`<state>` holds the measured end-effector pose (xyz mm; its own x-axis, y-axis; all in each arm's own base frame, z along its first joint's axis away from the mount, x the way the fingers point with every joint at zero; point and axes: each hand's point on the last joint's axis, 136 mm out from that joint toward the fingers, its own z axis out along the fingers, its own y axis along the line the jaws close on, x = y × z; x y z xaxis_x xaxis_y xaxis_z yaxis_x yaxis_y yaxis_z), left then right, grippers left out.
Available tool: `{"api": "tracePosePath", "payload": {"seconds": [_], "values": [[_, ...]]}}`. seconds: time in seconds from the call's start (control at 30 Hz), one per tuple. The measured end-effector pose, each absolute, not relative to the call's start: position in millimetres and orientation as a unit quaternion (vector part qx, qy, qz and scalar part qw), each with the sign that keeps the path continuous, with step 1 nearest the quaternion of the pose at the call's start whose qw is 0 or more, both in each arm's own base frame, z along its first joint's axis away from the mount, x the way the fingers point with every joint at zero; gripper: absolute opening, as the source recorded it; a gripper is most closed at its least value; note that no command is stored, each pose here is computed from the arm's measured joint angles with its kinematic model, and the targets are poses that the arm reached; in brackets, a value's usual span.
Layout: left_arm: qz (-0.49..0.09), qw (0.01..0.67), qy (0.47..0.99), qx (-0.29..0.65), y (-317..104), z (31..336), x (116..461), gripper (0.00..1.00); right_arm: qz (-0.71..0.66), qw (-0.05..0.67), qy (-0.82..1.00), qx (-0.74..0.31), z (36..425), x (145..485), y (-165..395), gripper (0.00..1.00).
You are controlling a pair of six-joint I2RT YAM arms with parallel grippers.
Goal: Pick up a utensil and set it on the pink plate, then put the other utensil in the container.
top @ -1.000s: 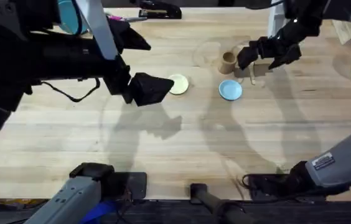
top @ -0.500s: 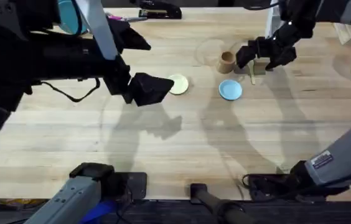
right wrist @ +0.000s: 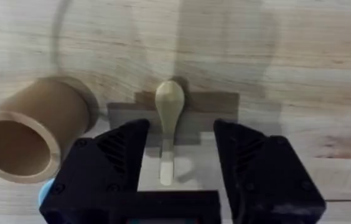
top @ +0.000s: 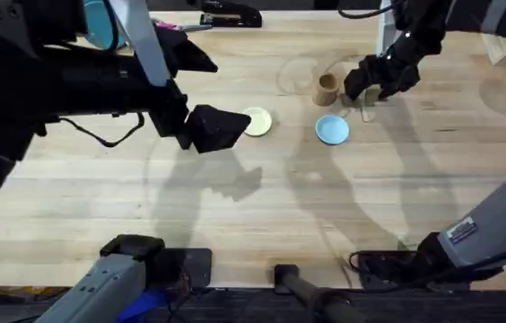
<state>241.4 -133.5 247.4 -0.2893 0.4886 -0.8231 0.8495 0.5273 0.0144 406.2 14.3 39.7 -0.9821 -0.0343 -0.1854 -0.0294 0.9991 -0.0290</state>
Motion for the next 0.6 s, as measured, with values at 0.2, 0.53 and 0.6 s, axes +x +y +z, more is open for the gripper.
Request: {"api": "tracePosePath", "payload": {"seconds": [0.2, 0.53, 0.6], "values": [[-0.22, 0.409, 0.772, 0.433, -133.5, 247.4, 241.4, 0.996, -0.018, 0.095, 0.995, -0.026, 40.4, 406.7, 17.4, 0.613], [-0.22, 0.409, 0.772, 0.433, -133.5, 247.4, 241.4, 0.996, -0.01, 0.094, 0.995, -0.031, 39.7, 406.7, 23.3, 0.429], [-0.22, 0.409, 0.772, 0.433, -133.5, 247.4, 241.4, 0.996, -0.008, 0.094, 0.995, -0.031, 39.6, 406.5, 24.2, 0.375]]}}
